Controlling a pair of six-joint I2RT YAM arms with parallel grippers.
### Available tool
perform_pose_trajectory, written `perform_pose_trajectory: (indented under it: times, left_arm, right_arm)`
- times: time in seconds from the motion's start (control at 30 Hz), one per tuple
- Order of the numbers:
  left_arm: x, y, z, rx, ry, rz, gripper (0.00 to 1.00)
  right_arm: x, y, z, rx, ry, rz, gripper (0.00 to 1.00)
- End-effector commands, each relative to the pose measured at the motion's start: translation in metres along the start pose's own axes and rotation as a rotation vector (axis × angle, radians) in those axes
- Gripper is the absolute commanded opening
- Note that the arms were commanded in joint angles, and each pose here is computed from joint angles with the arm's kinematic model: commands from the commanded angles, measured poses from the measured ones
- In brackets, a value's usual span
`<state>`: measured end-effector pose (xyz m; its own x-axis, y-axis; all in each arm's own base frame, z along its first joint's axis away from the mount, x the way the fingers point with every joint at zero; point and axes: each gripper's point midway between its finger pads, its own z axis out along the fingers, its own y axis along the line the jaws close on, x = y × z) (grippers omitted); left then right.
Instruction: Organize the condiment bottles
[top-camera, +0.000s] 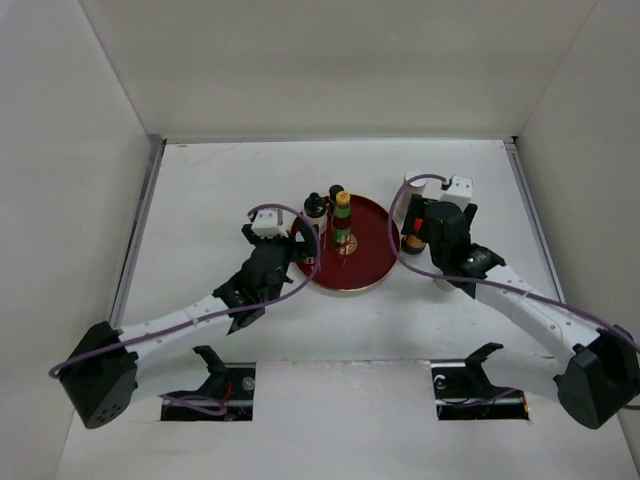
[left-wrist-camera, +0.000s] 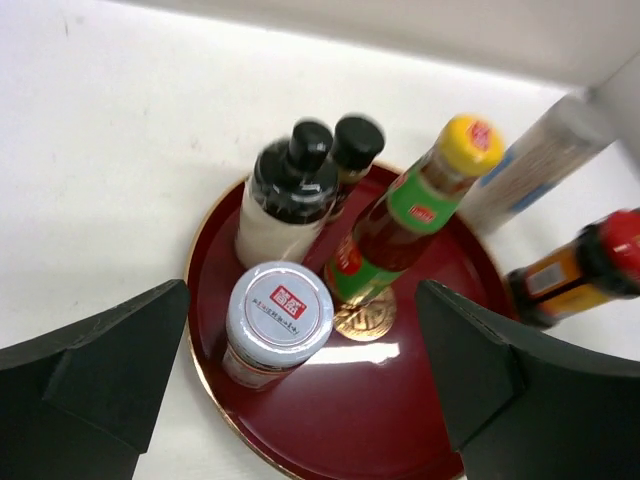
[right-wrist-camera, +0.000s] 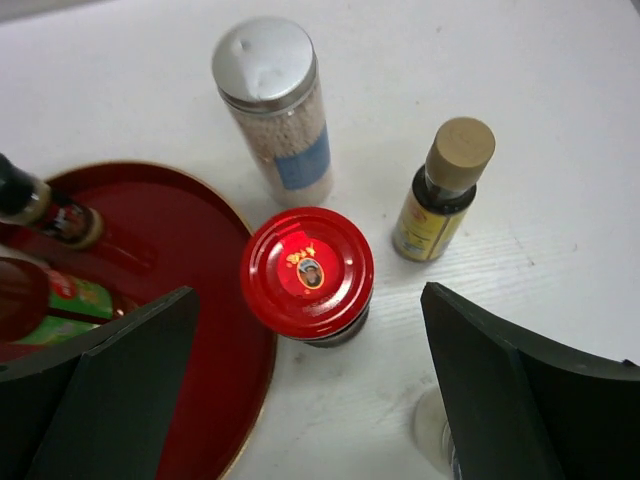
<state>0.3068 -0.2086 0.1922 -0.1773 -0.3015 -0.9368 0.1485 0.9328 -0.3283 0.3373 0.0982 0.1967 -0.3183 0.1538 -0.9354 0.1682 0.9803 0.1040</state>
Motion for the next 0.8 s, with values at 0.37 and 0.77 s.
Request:
perform_pose_trajectory:
  times: [0.37,0.77]
  left_arm:
    - [-0.025,0.038,-0.031,0.027,-0.193,-0.149,1.00]
    - [-0.014,0.030,-0.025,0.043,-0.161,-0.135,1.00]
  right_arm:
    - [0.020,0.022,0.045,-0.045,0.149,-0.016,1.00]
    - [0.029,0.013,0.071,0.026,0.138,-0.002,0.67]
